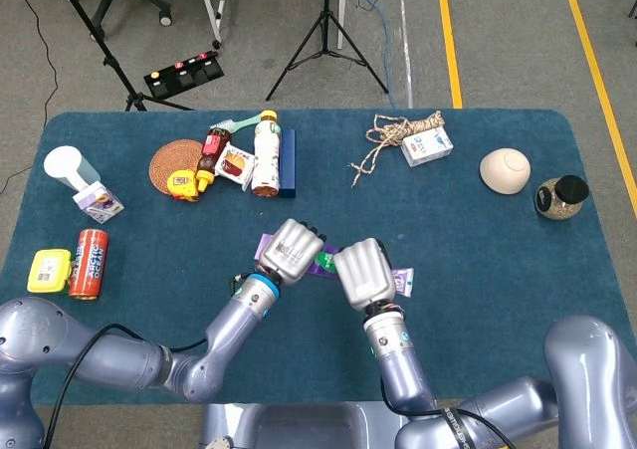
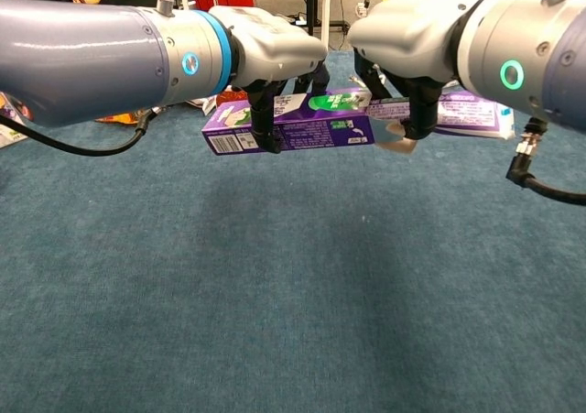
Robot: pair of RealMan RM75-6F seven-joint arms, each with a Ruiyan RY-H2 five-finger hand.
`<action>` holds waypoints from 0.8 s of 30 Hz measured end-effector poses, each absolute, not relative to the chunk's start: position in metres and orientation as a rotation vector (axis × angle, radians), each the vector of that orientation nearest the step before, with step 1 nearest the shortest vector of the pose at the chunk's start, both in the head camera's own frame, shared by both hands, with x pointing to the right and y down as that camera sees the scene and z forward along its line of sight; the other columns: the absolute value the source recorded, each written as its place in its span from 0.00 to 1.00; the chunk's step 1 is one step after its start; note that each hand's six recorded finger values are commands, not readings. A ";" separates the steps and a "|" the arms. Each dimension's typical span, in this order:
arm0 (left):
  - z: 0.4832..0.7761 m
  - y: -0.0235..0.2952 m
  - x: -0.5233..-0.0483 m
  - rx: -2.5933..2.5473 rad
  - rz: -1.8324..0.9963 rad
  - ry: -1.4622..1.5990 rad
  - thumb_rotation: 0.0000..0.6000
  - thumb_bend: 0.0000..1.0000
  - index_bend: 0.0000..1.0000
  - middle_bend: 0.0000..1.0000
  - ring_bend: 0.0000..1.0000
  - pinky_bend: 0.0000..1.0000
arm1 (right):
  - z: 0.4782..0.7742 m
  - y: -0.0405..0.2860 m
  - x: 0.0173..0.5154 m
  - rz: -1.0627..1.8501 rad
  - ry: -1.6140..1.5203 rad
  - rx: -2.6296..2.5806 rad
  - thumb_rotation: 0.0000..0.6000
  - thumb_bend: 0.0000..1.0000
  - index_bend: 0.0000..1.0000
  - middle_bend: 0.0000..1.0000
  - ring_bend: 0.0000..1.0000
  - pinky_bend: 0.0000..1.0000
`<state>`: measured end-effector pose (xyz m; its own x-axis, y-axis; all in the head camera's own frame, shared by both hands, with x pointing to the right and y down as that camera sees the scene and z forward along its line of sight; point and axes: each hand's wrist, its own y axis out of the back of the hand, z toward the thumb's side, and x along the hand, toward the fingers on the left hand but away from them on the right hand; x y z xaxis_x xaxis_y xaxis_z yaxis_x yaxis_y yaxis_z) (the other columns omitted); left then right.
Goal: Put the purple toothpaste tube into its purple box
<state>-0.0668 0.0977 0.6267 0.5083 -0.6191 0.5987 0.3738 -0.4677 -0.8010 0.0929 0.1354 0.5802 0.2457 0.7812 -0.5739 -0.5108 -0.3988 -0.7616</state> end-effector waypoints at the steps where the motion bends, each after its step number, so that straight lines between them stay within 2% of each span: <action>1: 0.627 0.098 -0.067 -1.697 -1.176 0.210 1.00 0.24 0.51 0.41 0.39 0.68 | 0.580 0.136 0.092 1.436 -0.277 -1.379 1.00 0.56 0.61 0.63 0.64 0.77; 7: 0.627 0.099 -0.066 -1.695 -1.174 0.204 1.00 0.24 0.51 0.41 0.39 0.68 | 0.578 0.136 0.088 1.436 -0.269 -1.364 1.00 0.56 0.60 0.63 0.64 0.77; 12: 0.628 0.099 -0.066 -1.709 -1.173 0.210 1.00 0.24 0.51 0.41 0.39 0.68 | 0.577 0.136 0.087 1.440 -0.268 -1.358 1.00 0.55 0.46 0.61 0.64 0.78; 24: 0.632 0.105 -0.063 -1.799 -1.148 0.256 1.00 0.24 0.51 0.43 0.42 0.70 | 0.565 0.131 0.081 1.413 -0.319 -1.334 1.00 0.52 0.35 0.55 0.64 0.80</action>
<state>-0.0627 0.1046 0.6320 0.5366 -0.6014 0.5919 0.2934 -0.5247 -0.7991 0.0813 0.1312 0.5646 0.2492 0.8136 -0.5252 -0.5087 -0.3515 -0.7859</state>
